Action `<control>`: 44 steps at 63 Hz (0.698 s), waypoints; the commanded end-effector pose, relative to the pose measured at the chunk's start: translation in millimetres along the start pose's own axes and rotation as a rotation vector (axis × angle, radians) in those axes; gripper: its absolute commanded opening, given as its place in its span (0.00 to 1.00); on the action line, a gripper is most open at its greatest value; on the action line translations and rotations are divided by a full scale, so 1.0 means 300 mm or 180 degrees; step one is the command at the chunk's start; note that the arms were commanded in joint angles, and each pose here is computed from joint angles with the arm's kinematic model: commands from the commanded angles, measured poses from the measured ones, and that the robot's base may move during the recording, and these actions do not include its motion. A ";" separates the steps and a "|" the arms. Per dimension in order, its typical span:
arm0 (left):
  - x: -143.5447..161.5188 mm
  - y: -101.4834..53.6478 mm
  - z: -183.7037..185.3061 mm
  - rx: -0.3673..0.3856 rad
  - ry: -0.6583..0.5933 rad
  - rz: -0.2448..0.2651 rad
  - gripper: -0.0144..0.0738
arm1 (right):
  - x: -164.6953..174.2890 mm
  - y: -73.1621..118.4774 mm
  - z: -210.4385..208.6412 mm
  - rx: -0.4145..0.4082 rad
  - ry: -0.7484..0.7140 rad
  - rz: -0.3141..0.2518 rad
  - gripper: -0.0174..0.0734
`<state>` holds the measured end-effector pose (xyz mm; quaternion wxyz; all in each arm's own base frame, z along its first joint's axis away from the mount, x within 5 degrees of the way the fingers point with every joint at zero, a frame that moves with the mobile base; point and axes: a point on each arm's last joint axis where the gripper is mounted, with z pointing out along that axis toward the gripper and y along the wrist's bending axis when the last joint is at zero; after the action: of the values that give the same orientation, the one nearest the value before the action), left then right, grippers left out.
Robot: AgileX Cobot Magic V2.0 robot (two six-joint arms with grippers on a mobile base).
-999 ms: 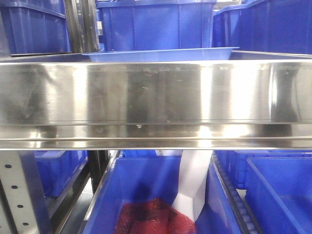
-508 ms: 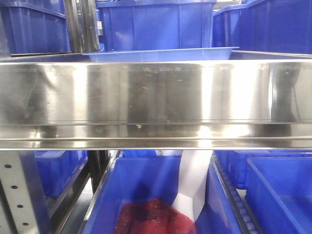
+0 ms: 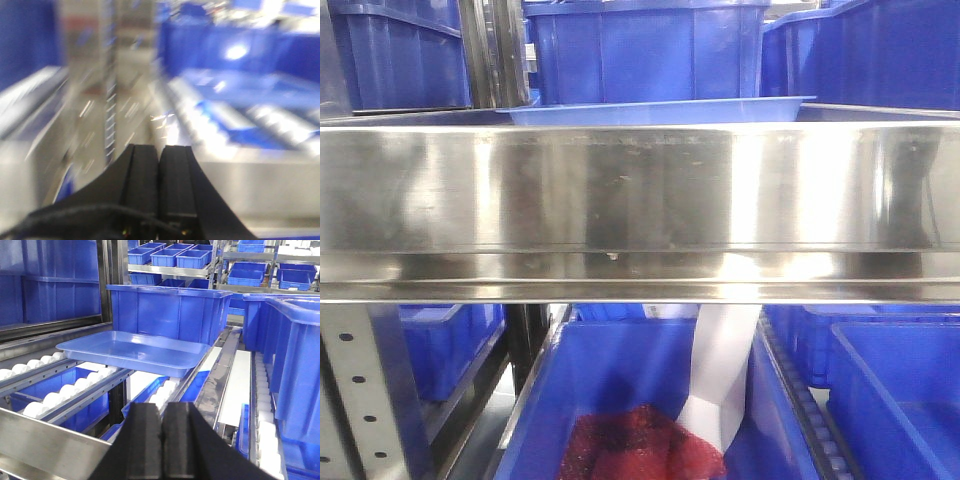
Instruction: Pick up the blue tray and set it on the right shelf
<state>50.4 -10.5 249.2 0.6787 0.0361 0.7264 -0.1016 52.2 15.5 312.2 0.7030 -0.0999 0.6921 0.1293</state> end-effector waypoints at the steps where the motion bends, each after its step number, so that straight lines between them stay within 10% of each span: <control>1: 0.016 0.007 -0.002 -0.0083 -0.0256 -0.0097 0.11 | -0.056 0.007 -0.005 -0.0061 -0.0358 -0.0083 0.25; 15: 0.184 0.035 0.029 -0.0218 -0.0347 -0.0129 0.11 | -0.056 0.007 -0.005 -0.0060 -0.0355 -0.0083 0.25; 44: 0.193 0.035 0.029 -0.0222 -0.0227 -0.0133 0.11 | -0.055 0.007 -0.004 -0.0059 -0.0348 -0.0083 0.25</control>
<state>56.1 -7.7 192.0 0.6784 -0.0005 0.7292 -0.0895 52.4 15.5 311.6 0.7026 -0.1009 0.6926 0.1283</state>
